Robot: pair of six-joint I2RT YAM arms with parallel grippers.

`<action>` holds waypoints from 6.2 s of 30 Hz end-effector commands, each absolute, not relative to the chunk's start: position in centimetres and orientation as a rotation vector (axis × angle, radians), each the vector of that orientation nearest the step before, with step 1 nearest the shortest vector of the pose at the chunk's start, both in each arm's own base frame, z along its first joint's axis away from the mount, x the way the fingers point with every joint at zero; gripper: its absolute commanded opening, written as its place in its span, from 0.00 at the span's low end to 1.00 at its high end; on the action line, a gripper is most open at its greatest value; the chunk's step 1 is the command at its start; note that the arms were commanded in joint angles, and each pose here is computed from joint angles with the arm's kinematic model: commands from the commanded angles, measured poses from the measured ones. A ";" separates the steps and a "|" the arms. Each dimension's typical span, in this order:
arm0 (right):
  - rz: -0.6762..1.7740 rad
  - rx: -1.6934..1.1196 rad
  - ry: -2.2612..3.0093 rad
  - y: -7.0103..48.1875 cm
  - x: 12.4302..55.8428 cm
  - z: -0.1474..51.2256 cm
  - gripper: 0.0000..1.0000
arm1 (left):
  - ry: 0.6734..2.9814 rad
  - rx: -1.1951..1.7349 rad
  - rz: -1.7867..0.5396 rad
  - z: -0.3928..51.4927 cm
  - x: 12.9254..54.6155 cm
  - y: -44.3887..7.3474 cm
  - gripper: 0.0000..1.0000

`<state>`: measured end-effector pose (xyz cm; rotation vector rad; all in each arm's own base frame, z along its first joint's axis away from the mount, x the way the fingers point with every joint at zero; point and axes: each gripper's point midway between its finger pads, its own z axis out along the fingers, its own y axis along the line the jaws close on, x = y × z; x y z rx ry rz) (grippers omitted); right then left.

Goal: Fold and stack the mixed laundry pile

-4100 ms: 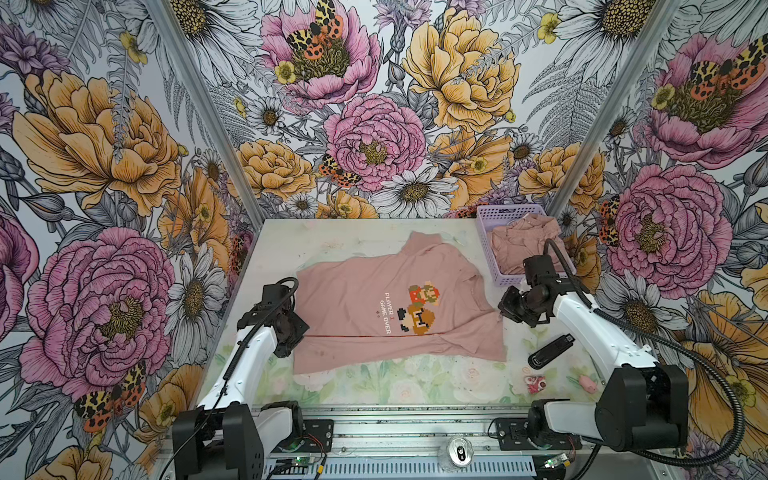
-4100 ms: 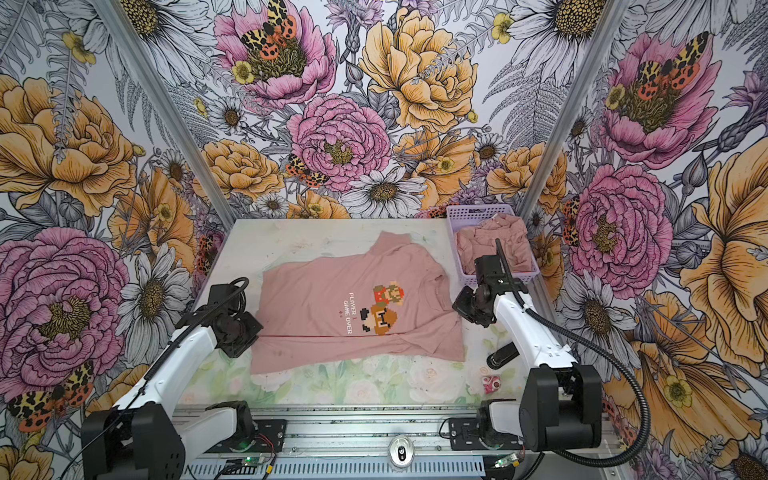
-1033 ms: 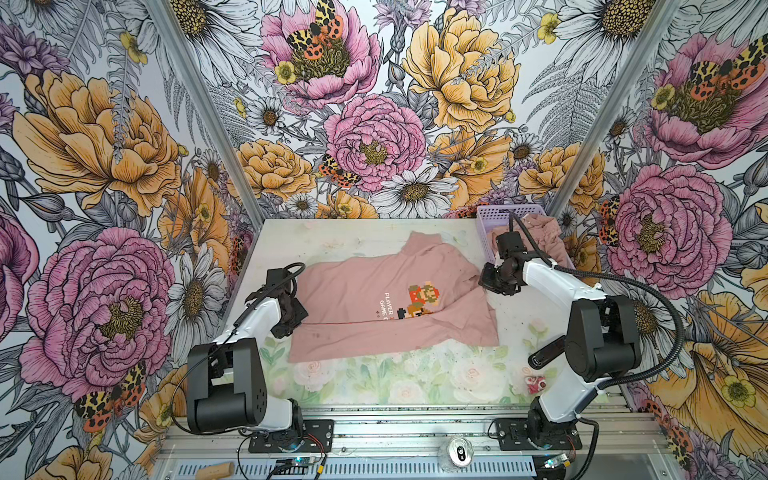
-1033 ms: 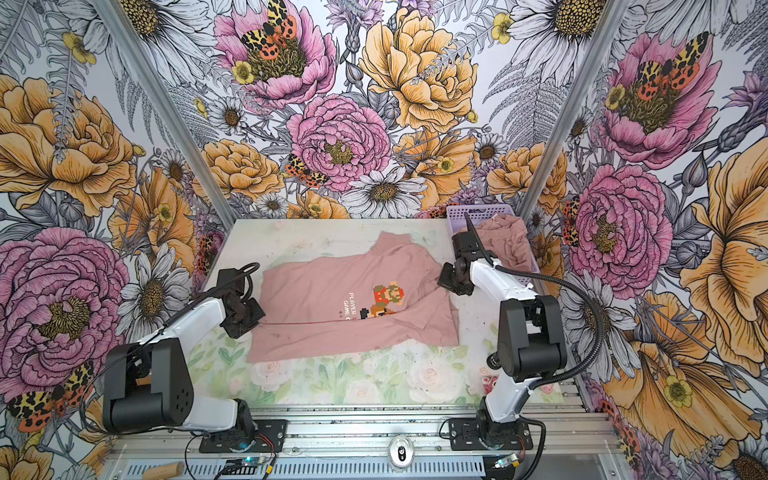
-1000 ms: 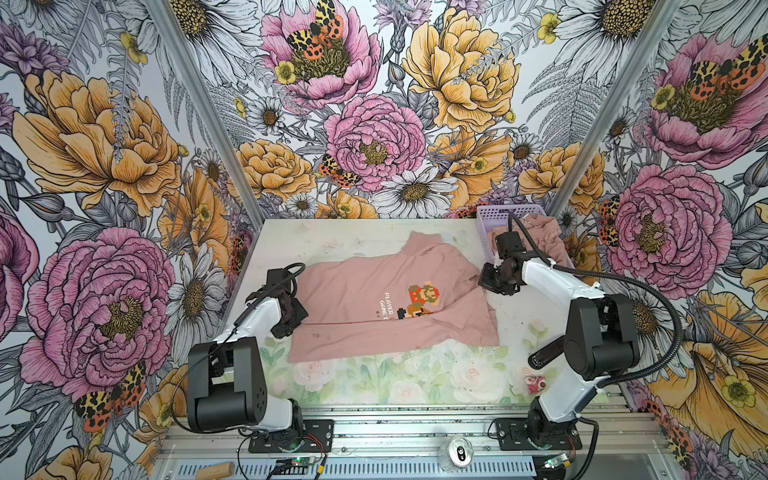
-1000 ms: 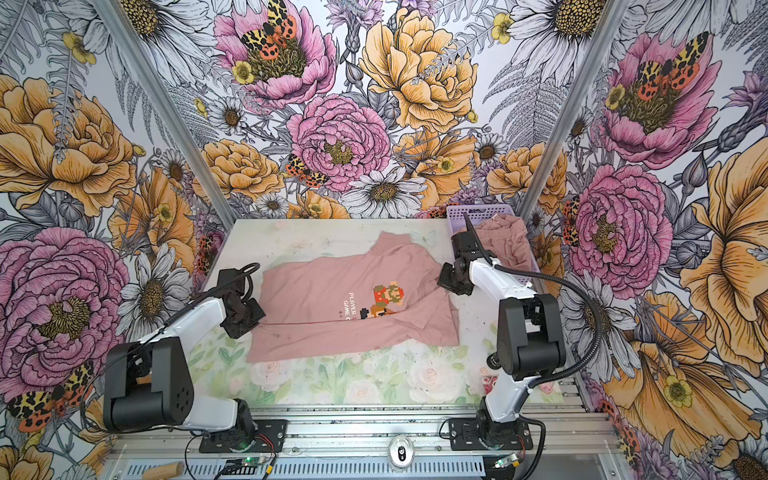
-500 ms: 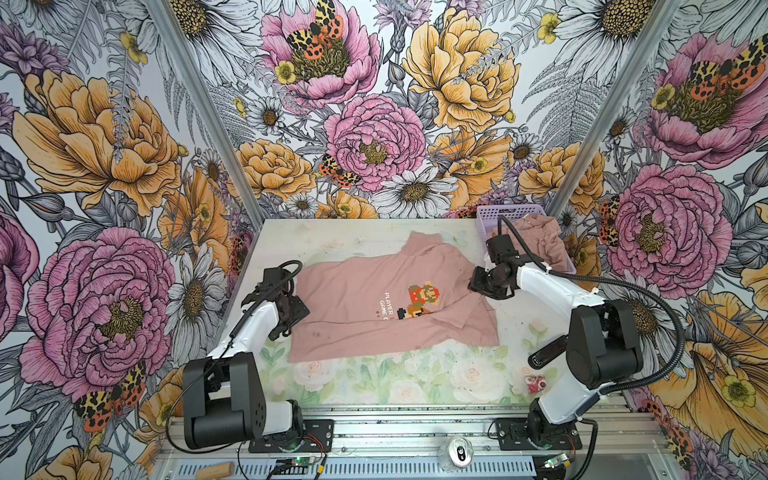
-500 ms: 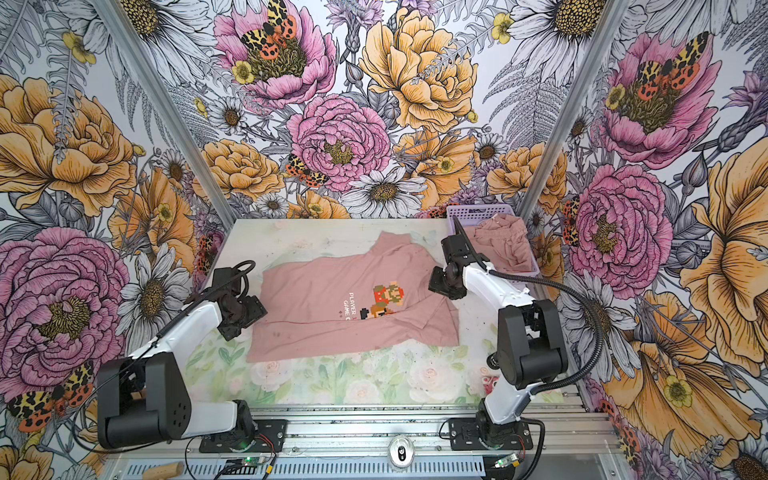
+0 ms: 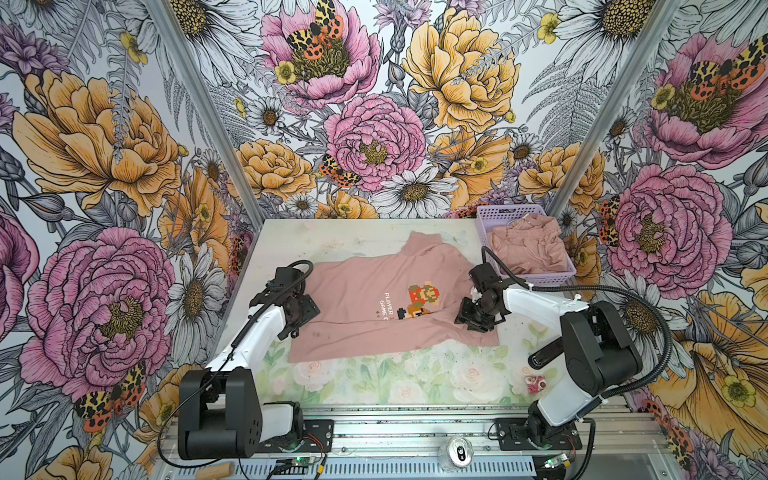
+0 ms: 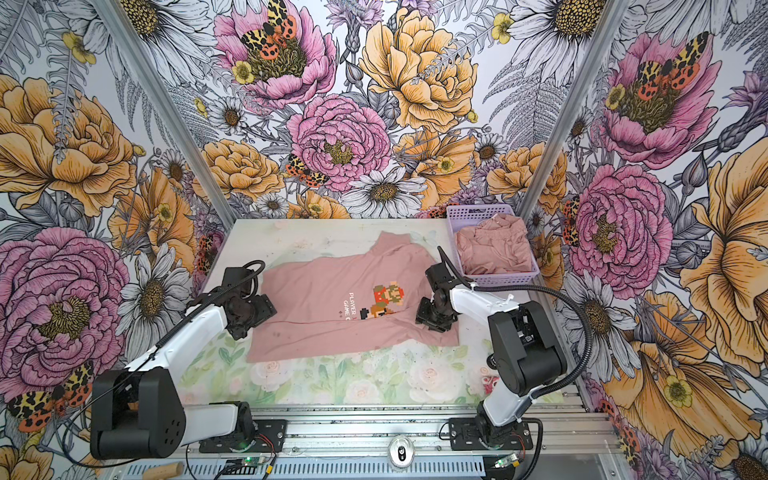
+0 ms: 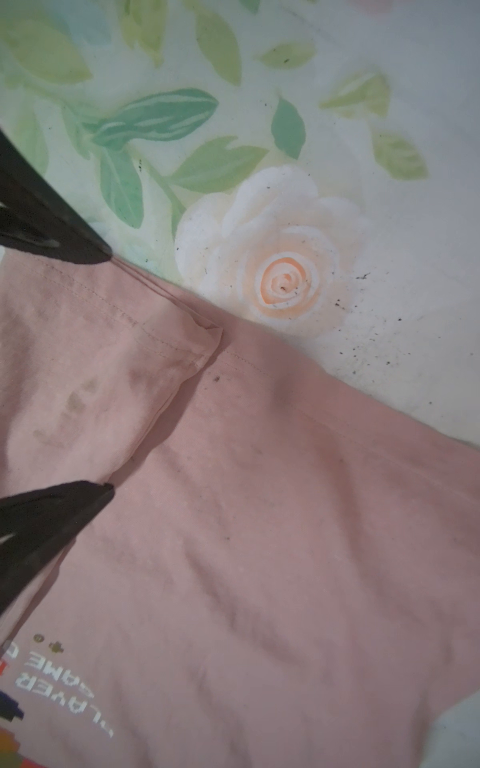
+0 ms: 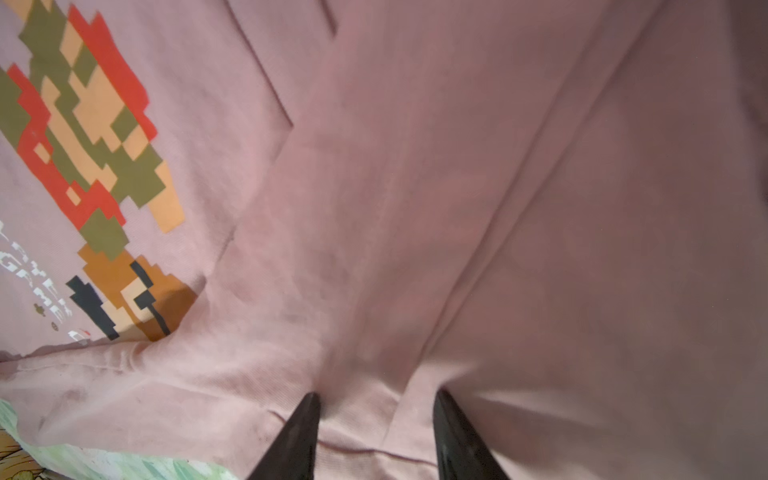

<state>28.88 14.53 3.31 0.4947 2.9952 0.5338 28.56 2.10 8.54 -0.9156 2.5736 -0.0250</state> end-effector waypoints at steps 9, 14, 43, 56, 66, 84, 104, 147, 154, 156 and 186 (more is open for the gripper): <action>0.586 0.550 2.920 15.1 30.5 3.5 0.34 | 2.549 -0.935 -0.029 9.0 28.1 2.1 0.84; 0.584 0.555 2.922 15.1 30.4 3.3 0.23 | 2.549 -0.941 -0.028 8.8 27.8 2.2 0.84; 0.642 0.298 2.852 19.5 38.3 6.9 0.00 | 2.595 -0.914 -0.071 7.8 27.0 1.1 0.85; 0.540 0.123 2.887 20.8 39.9 6.4 0.06 | 2.620 -0.899 -0.079 7.4 26.9 0.7 0.85; 0.434 0.093 2.832 17.4 38.6 10.7 0.44 | 2.706 -0.868 -0.175 6.9 24.5 -2.7 0.87; 0.358 0.601 2.987 9.4 25.6 5.8 0.36 | 2.847 -0.902 -0.137 2.8 22.9 -3.9 0.86; -0.179 0.508 3.045 2.7 25.5 1.9 0.35 | 2.957 -0.865 -0.045 0.0 21.9 -2.8 0.85; 0.167 0.006 2.724 15.3 48.0 4.8 0.44 | 2.686 -0.624 -0.170 5.1 37.7 -4.8 0.89; 0.119 0.045 2.838 14.3 45.6 1.0 0.44 | 2.812 -0.706 -0.155 1.3 35.0 -4.1 0.87; 0.097 0.058 2.880 13.6 43.6 0.7 0.45 | 2.841 -0.726 -0.137 0.7 33.7 -4.0 0.87; 0.122 0.002 2.872 13.9 40.5 8.8 0.45 | 2.631 -0.708 -0.173 10.7 39.0 -1.3 0.88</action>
